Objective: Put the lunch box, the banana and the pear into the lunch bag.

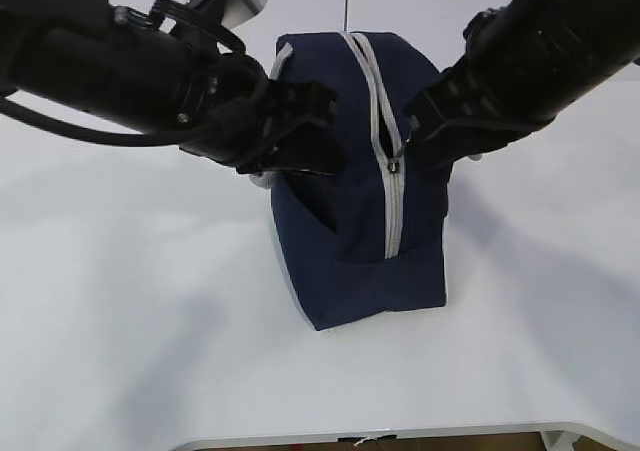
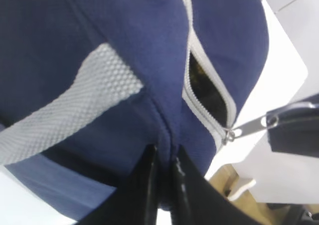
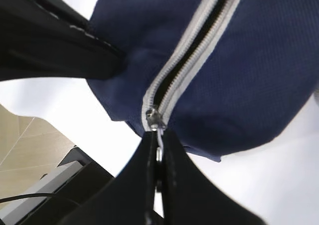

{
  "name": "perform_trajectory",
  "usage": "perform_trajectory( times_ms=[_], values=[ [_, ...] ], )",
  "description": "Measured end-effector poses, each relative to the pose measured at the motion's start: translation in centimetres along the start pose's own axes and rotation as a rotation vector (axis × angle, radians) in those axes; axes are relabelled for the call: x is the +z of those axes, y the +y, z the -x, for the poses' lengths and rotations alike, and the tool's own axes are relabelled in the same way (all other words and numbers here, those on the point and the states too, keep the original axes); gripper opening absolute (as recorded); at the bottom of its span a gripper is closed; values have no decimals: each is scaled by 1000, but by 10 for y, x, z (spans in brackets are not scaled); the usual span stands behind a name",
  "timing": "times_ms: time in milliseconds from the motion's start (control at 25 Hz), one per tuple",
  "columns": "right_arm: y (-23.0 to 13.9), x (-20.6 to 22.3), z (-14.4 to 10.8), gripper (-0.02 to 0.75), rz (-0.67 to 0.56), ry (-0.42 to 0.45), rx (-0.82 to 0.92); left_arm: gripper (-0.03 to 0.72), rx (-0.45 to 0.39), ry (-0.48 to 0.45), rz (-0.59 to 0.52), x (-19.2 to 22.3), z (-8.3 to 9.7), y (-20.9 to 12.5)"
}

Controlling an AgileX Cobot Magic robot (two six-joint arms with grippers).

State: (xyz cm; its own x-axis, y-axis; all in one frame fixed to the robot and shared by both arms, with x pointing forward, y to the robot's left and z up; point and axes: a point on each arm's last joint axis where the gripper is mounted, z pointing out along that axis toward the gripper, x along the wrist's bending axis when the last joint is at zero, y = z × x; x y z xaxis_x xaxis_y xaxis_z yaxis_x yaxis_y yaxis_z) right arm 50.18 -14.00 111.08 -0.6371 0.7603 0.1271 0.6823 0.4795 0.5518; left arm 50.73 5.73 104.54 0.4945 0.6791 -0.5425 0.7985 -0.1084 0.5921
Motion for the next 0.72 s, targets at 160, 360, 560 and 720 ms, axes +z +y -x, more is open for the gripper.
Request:
perform_trajectory(
  times_ms=[160, 360, 560, 720],
  values=[
    [0, 0, 0, 18, -4, -1, -1, 176, 6, 9, 27, -1, 0, 3],
    [-1, 1, 0, 18, -8, -1, -2, 417, 91, 1, 50, -11, 5, 5],
    [-1, 1, 0, 18, -8, -1, -2, 458, 134, -4, 107, -25, 6, -3],
    [-1, 1, 0, 18, -8, -1, 0, 461, 179, 8, 145, -33, -3, -26]
  ],
)
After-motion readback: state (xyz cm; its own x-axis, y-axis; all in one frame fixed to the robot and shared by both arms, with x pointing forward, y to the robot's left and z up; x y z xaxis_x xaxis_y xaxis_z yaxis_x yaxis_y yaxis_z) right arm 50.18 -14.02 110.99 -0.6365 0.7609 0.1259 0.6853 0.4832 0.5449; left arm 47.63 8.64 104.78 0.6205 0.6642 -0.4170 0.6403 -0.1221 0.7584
